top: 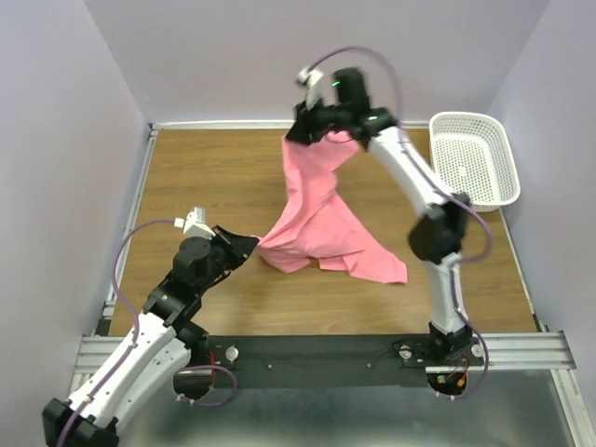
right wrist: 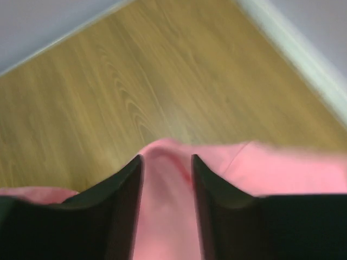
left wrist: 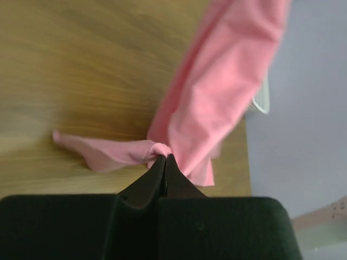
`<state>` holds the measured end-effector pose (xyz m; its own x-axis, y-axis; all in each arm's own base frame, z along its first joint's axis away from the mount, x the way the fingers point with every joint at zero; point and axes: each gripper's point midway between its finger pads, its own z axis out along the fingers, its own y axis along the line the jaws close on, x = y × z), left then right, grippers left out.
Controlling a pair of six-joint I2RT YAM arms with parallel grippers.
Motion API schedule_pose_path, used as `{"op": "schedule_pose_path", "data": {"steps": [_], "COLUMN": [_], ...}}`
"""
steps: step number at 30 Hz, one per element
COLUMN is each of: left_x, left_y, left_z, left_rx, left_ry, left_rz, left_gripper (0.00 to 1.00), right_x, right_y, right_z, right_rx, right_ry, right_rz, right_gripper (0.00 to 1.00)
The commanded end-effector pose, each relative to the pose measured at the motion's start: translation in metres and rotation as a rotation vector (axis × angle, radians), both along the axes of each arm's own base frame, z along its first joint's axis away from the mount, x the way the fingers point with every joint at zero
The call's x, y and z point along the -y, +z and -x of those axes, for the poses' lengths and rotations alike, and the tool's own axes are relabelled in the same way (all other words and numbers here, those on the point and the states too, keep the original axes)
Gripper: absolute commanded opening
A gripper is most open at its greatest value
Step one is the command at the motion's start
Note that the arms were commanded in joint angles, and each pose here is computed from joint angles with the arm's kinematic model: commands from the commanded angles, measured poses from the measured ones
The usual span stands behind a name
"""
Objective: Fold and stack the t-shirts
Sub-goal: Flatten the tshirt out
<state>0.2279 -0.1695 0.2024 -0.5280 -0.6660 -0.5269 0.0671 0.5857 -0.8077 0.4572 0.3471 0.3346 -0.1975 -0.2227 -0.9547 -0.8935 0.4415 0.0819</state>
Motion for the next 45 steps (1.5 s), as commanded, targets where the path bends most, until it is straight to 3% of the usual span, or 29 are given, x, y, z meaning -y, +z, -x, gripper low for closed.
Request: {"op": "schedule_pose_path", "data": {"steps": [1, 3, 4, 5, 6, 7, 9, 10, 11, 12, 13, 14, 15, 16, 17, 18, 19, 21, 22, 23, 24, 25, 27, 28, 30, 32, 34, 35, 45], "left_x": [-0.050, -0.076, -0.084, -0.091, -0.102, -0.106, -0.103, -0.097, -0.090, -0.071, -0.057, -0.045, -0.027, -0.017, -0.007, 0.001, 0.009, 0.021, 0.026, 0.032, 0.038, 0.041, 0.052, 0.056, 0.071, 0.080, 0.088, 0.090, 0.088], "left_y": [-0.025, -0.014, -0.008, 0.000, 0.012, 0.016, 0.024, 0.028, 0.028, 0.025, 0.023, 0.014, 0.018, -0.008, -0.005, -0.006, -0.027, -0.007, -0.022, -0.018, 0.013, -0.017, 0.001, -0.036, -0.039, -0.085, -0.084, -0.109, -0.141], "left_z": [-0.009, -0.007, -0.006, -0.005, -0.005, -0.005, -0.007, -0.012, -0.014, -0.014, -0.022, -0.025, -0.024, -0.032, -0.035, -0.041, -0.050, -0.071, -0.084, -0.093, -0.117, -0.128, -0.160, -0.170, -0.205, -0.212, -0.230, -0.230, -0.251], "left_rx": [-0.057, -0.007, 0.017, 0.043, 0.079, 0.099, 0.122, 0.149, 0.164, 0.178, 0.187, 0.172, 0.219, 0.151, 0.151, 0.188, 0.134, 0.172, 0.144, 0.146, 0.212, 0.122, 0.149, 0.059, 0.043, -0.067, -0.065, -0.116, -0.178], "left_ry": [0.280, 0.386, 0.419, 0.449, 0.497, 0.503, 0.481, 0.444, 0.399, 0.283, 0.215, 0.149, 0.024, -0.044, -0.104, -0.166, -0.220, -0.258, -0.293, -0.299, -0.267, -0.300, -0.275, -0.316, -0.319, -0.363, -0.345, -0.366, -0.299], "left_rz": [0.135, 0.122, 0.118, 0.119, 0.113, 0.085, 0.048, 0.022, -0.029, -0.052, -0.078, -0.109, -0.150, -0.211, -0.229, -0.285, -0.334, -0.372, -0.434, -0.459, -0.484, -0.563, -0.635, -0.695, -0.753, -0.832, -0.874, -0.909, -1.053], "left_gripper": [0.54, 0.83, 0.87, 0.88, 0.91, 0.91, 0.91, 0.91, 0.91, 0.91, 0.90, 0.89, 0.88, 0.85, 0.84, 0.82, 0.79, 0.75, 0.74, 0.73, 0.73, 0.72, 0.72, 0.70, 0.63, 0.62, 0.61, 0.60, 0.38], "right_x": [-0.066, -0.060, -0.055, -0.047, -0.031, -0.019, -0.006, 0.011, 0.029, 0.041, 0.057, 0.081, 0.094, 0.107, 0.122, 0.136, 0.144, 0.154, 0.164, 0.163, 0.165, 0.171, 0.183, 0.190, 0.200, 0.207, 0.206, 0.207, 0.208], "right_y": [-0.089, -0.105, -0.104, -0.100, -0.066, -0.090, -0.088, -0.059, -0.104, -0.113, -0.095, -0.141, -0.149, -0.145, -0.166, -0.169, -0.172, -0.180, -0.183, -0.186, -0.196, -0.206, -0.215, -0.223, -0.228, -0.227, -0.225, -0.226, -0.232], "right_z": [-0.022, -0.031, -0.028, -0.026, -0.020, -0.007, 0.028, 0.050, 0.081, 0.097, 0.116, 0.134, 0.141, 0.152, 0.163, 0.162, 0.165, 0.168, 0.162, 0.159, 0.157, 0.157, 0.146, 0.145, 0.137, 0.134, 0.134, 0.135, 0.135], "right_rx": [-0.060, -0.066, -0.068, -0.060, -0.001, -0.042, -0.056, 0.043, -0.031, -0.017, 0.065, -0.012, -0.010, 0.004, -0.046, -0.067, -0.099, -0.162, -0.219, -0.240, -0.284, -0.332, -0.352, -0.387, -0.396, -0.413, -0.420, -0.429, -0.464], "right_ry": [-0.108, -0.179, -0.174, -0.176, -0.171, -0.141, -0.004, 0.052, 0.108, 0.131, 0.147, 0.129, 0.112, 0.089, 0.077, 0.042, 0.017, -0.011, -0.067, -0.074, -0.087, -0.110, -0.178, -0.213, -0.292, -0.325, -0.321, -0.322, -0.326], "right_rz": [0.151, 0.198, 0.206, 0.215, 0.197, 0.247, 0.243, 0.246, 0.318, 0.354, 0.368, 0.462, 0.496, 0.500, 0.525, 0.519, 0.503, 0.455, 0.415, 0.374, 0.360, 0.349, 0.372, 0.366, 0.365, 0.340, 0.316, 0.312, 0.304], "right_gripper": [0.79, 0.93, 0.93, 0.93, 0.93, 0.93, 0.94, 0.95, 0.95, 0.96, 0.96, 0.96, 0.96, 0.96, 0.96, 0.96, 0.96, 0.92, 0.88, 0.85, 0.82, 0.79, 0.75, 0.75, 0.75, 0.75, 0.75, 0.75, 0.75]}}
